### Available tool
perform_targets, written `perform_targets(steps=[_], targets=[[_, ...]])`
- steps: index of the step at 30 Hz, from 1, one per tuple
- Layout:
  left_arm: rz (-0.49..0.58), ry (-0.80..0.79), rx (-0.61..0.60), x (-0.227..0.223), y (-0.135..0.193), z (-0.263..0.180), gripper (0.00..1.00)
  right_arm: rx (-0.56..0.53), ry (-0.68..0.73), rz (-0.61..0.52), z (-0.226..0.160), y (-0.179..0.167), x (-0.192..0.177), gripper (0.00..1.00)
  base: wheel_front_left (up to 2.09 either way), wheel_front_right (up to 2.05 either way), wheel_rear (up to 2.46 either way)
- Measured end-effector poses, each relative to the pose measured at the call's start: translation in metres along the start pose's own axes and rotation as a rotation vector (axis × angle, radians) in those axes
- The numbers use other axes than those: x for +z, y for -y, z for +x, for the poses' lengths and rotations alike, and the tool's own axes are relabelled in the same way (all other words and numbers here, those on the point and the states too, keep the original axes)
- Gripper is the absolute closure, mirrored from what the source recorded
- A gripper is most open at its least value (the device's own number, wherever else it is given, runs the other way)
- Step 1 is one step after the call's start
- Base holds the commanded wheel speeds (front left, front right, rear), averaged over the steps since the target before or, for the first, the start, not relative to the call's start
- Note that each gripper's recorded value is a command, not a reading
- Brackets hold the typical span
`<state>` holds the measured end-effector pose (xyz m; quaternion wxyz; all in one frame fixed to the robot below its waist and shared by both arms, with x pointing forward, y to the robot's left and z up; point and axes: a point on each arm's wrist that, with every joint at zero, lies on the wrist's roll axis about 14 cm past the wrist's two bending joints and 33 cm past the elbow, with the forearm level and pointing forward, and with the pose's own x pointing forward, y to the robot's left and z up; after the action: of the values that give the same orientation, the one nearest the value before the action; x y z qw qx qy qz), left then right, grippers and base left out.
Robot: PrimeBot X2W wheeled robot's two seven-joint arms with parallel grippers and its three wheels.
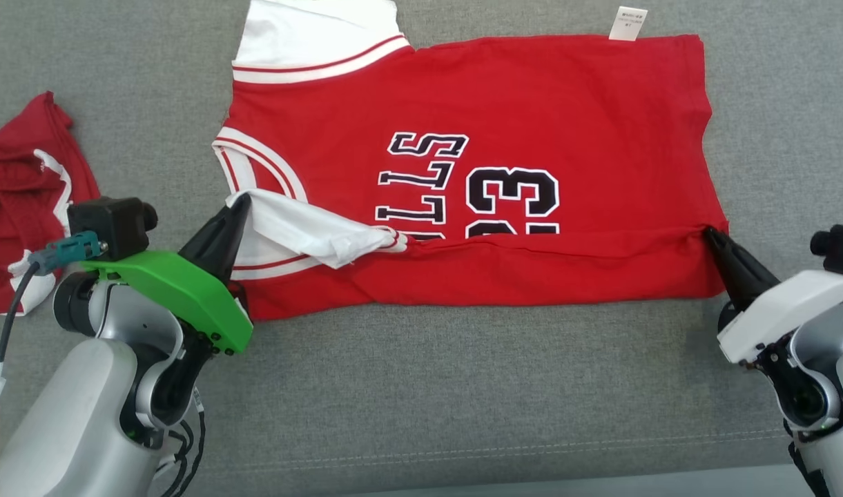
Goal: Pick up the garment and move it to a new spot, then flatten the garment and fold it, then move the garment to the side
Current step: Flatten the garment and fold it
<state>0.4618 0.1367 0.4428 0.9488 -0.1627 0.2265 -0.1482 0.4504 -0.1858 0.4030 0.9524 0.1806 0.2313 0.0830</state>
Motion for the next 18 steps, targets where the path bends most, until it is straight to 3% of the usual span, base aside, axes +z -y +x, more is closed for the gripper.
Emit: perform_targets(steps=[8,15,16,17,18], targets=[[-0.03,-0.024,0.026,-0.014,-0.017,0.022,1.0,0.018,-0.019,-0.069,0.029,0.007,0.003,1.0,0.0,0.0,0.0],[-0.076,-0.001,0.056,-0.017,-0.027,0.028,1.0,0.052,0.018,-0.064,0.039,0.0,0.007,1.0,0.0,0.0,0.0],[-0.084,0.002,0.057,-0.018,-0.028,0.028,1.0,0.051,0.028,-0.056,0.039,0.001,0.009,0.75,0.0,0.0,0.0],[-0.087,0.0,0.055,-0.02,-0.027,0.028,1.0,0.05,0.028,-0.045,0.039,0.002,0.008,0.07,0.0,0.0,0.0],[-0.106,0.013,0.053,-0.018,-0.026,0.029,0.86,0.047,0.036,-0.039,0.038,0.003,0.008,0.0,0.0,0.0,0.0]])
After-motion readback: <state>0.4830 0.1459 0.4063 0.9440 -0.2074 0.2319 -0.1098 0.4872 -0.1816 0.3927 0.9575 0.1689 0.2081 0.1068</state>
